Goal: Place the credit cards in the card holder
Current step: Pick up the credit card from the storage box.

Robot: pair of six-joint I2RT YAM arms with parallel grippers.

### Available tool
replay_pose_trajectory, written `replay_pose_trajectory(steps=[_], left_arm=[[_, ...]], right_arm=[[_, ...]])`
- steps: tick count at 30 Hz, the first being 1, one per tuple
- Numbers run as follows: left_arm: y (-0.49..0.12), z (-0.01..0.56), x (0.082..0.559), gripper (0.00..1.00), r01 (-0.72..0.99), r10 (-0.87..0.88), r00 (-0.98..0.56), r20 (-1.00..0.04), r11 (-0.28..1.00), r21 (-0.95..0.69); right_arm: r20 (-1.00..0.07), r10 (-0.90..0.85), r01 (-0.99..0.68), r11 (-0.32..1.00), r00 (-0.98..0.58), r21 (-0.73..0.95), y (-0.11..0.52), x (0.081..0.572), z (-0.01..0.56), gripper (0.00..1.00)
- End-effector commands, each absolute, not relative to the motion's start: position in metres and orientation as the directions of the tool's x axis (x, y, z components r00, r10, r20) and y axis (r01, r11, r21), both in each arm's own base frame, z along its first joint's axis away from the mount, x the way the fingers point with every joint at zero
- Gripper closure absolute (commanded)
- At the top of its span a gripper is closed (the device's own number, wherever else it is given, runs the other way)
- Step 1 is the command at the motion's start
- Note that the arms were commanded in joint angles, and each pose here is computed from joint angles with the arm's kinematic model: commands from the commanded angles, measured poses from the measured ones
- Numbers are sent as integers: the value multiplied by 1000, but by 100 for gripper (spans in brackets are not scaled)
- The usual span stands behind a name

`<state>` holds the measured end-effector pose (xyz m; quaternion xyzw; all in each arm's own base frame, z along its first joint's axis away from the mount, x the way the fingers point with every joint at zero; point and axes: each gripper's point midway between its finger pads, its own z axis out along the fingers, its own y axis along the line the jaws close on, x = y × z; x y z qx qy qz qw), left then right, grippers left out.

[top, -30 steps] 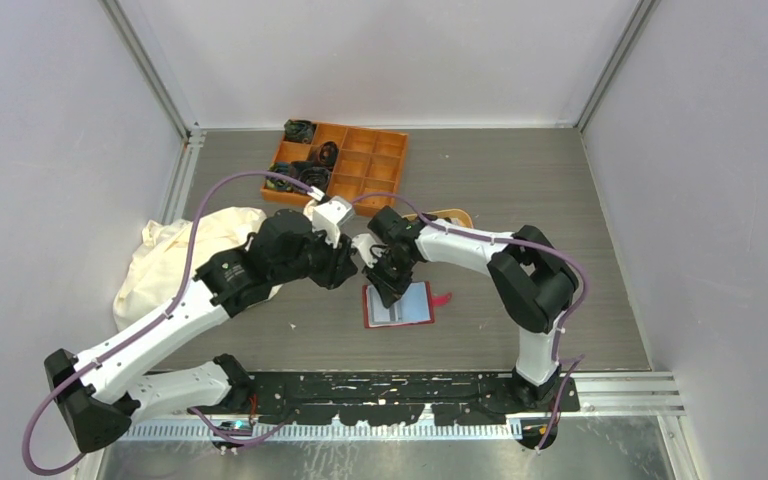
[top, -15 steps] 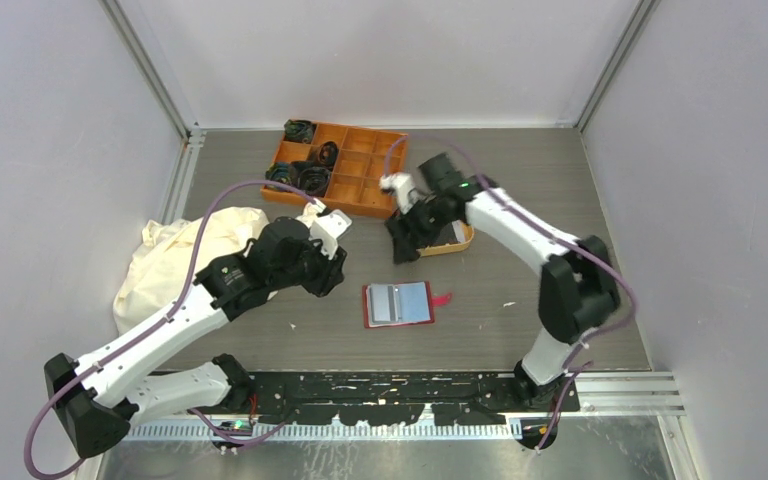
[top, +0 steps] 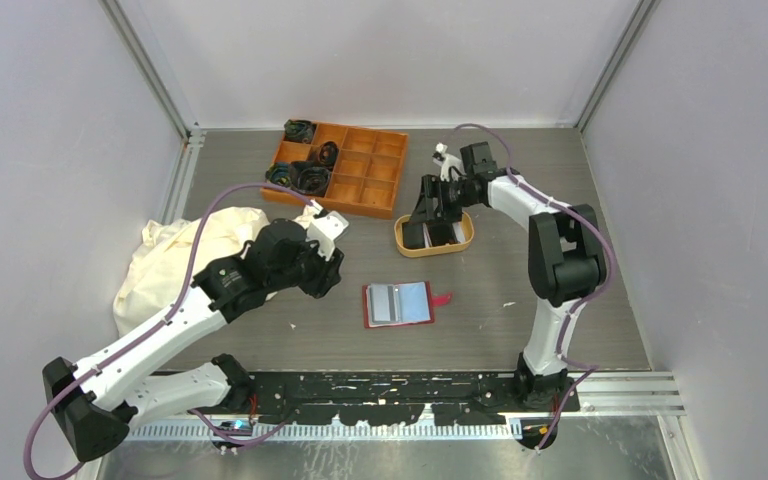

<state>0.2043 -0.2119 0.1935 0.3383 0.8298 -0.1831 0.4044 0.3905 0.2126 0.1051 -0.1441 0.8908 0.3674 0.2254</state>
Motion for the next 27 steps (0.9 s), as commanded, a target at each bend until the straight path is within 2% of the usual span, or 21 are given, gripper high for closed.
replay_pose_trajectory(steps=[1, 10, 16, 27], left_arm=[[-210, 202, 211, 59, 702, 399, -417, -817, 712, -11], [-210, 197, 211, 59, 701, 406, -427, -808, 713, -12], [-210, 196, 211, 59, 702, 409, -428, -806, 712, -12], [-210, 196, 212, 59, 699, 407, -431, -805, 715, -13]], right_arm=[[-469, -20, -340, 715, -883, 611, 214, 399, 103, 34], [-375, -19, -272, 722, -927, 636, 215, 396, 73, 46], [-335, -10, -248, 693, -942, 677, 221, 392, 70, 47], [-314, 15, -254, 551, -949, 795, 242, 385, 99, 56]])
